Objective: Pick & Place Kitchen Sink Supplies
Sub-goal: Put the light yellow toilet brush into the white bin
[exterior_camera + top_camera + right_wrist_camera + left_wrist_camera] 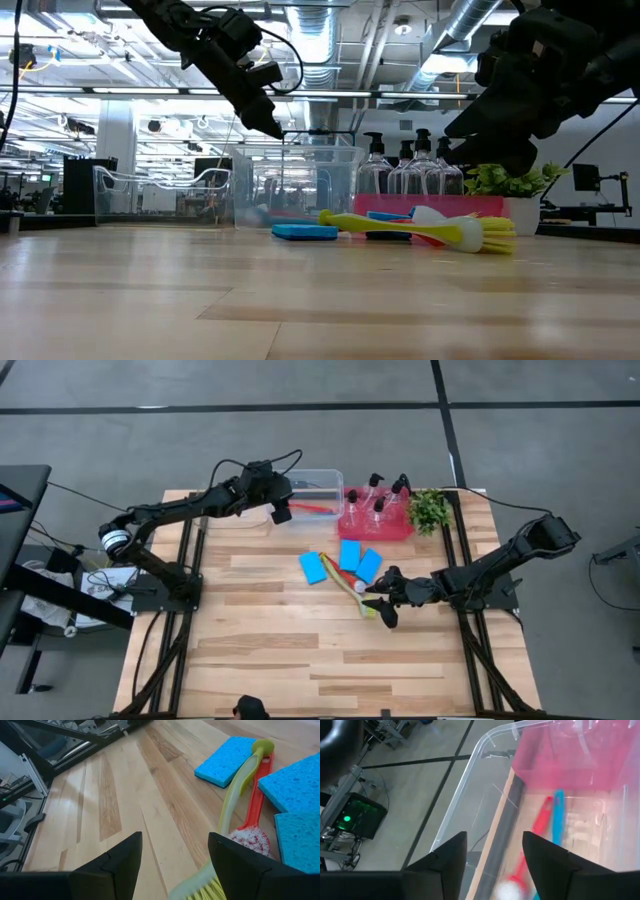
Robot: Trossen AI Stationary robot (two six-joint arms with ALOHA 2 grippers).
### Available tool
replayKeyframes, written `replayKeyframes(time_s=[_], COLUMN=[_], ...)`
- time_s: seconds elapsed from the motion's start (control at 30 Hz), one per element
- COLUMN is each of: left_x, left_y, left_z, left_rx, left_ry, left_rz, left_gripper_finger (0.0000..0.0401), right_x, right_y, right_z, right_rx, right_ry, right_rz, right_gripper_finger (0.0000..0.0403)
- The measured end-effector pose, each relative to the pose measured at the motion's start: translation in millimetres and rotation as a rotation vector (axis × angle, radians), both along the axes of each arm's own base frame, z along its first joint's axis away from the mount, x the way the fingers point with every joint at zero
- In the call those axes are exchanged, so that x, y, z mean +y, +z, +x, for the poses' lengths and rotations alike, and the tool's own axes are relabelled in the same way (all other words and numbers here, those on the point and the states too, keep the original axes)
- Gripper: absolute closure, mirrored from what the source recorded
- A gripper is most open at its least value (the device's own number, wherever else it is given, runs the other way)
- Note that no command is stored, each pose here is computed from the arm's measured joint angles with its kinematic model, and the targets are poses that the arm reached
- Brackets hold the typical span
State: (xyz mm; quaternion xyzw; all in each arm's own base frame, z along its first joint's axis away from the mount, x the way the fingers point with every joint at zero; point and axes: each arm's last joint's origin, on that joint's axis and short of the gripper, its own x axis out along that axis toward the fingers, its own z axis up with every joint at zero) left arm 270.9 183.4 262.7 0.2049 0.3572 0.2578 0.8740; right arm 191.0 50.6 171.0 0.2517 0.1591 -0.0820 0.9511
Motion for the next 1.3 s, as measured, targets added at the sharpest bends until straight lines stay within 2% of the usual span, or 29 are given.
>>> replayKeyframes(time_s=[0.77, 0.93, 1.07, 1.17, 1.3], left_x=[-6, -29, -54, -73, -95], left_y=[2, 15, 28, 34, 35], left_z=[2, 8, 13, 16, 23], left_rx=[-0.005, -0.049, -0.107, -0.178, -0.251], left_ry=[-0.019, -0.098, -0.236, -0.334, -0.447], left_rz=[0.003, 0.024, 0.009, -0.062, -0.229], left_gripper_finger=[0.0203, 0.0203, 0.0205, 0.0208, 0.0212], right_x=[0, 0, -1, -3, -6], right_y=[0, 0, 0, 0, 0], right_z=[0, 0, 0, 1, 2], right_rx=[0.000, 0.001, 0.001, 0.001, 0.001], right_ry=[0.000, -0.001, -0.006, -0.018, -0.033], right_rz=[0.000, 0.000, 0.000, 0.000, 0.000], right_gripper_finger=[0.0182, 0.0182, 0.0182, 0.0182, 0.0182])
